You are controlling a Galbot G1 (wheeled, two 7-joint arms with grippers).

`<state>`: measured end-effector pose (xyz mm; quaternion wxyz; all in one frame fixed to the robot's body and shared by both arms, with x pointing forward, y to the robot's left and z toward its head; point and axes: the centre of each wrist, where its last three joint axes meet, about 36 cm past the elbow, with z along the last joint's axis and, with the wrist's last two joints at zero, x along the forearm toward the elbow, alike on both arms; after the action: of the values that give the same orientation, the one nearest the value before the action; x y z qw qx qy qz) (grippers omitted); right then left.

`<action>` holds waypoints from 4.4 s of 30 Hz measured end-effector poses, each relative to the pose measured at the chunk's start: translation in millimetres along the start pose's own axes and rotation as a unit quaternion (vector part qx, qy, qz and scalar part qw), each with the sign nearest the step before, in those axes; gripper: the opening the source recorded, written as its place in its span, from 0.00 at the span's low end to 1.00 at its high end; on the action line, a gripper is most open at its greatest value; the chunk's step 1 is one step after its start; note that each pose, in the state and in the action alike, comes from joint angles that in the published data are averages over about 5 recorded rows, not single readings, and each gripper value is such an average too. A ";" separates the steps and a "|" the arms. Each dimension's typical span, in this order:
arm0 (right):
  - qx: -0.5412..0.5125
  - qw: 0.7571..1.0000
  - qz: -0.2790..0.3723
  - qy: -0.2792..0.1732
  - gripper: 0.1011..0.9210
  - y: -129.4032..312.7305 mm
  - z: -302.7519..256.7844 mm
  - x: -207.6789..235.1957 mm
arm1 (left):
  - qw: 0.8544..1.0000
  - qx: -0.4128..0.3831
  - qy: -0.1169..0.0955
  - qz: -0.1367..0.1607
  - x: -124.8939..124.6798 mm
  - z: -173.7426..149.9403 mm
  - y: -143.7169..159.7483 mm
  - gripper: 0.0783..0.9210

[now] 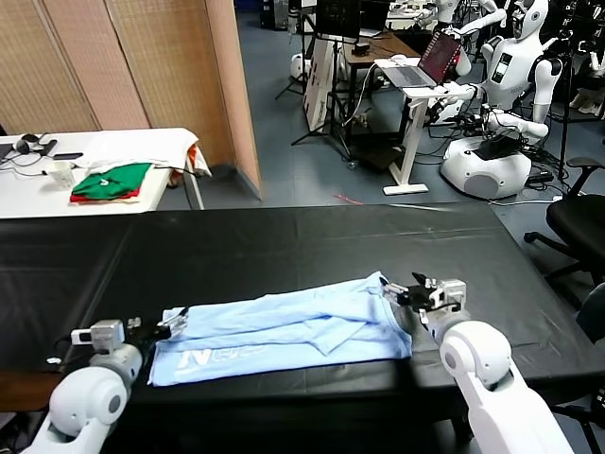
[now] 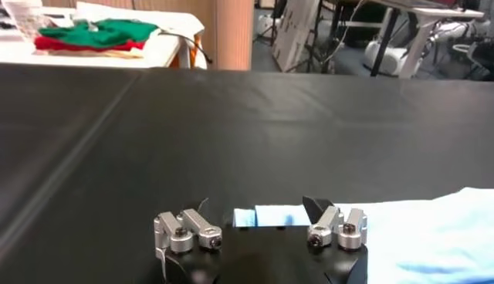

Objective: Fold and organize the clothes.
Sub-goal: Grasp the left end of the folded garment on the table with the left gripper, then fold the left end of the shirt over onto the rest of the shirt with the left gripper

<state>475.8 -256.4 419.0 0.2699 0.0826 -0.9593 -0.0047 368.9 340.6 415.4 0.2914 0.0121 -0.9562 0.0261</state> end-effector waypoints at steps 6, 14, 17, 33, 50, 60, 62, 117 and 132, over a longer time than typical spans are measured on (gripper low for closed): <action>-0.001 1.000 -0.004 0.001 0.41 1.3 0.9 -3.8 | 1.000 -0.001 0.002 -0.002 -3.5 2.0 0.4 0.81; -0.006 1.000 0.012 -0.009 0.05 5.5 5.1 1.8 | 1.000 -0.014 -0.002 0.005 -11.4 3.2 -0.8 0.25; -0.006 0.999 0.028 -0.023 0.05 9.4 9.3 8.4 | 1.000 -0.025 -0.005 0.007 -15.4 2.6 -0.6 0.10; -0.013 0.999 0.012 -0.047 0.61 13.2 10.7 43.1 | 0.997 -0.052 -0.050 0.001 -28.3 -16.2 4.0 0.41; -0.006 0.997 -0.001 -0.077 0.98 4.3 9.2 97.4 | 0.995 0.014 -0.096 -0.022 28.9 3.4 0.9 0.98; -0.003 0.997 -0.001 -0.080 0.98 7.4 11.8 108.2 | 0.994 0.061 -0.085 -0.019 42.7 39.7 -4.2 0.98; -0.003 0.997 -0.002 -0.080 0.98 8.4 12.1 108.8 | 0.994 0.064 -0.084 -0.018 41.3 42.8 -6.7 0.98; -0.018 0.995 0.010 -0.097 0.98 6.0 20.3 123.5 | 0.972 -0.164 -0.124 -0.116 41.4 34.2 70.9 0.12; -0.025 0.994 0.022 -0.100 0.98 9.4 29.8 131.7 | 0.988 -0.057 -0.142 -0.027 60.5 15.3 -6.0 0.12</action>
<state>348.2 -269.4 462.2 0.1745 0.0541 -0.9827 -0.0313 310.4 333.3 436.7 0.1538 0.0248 -0.9870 -0.0386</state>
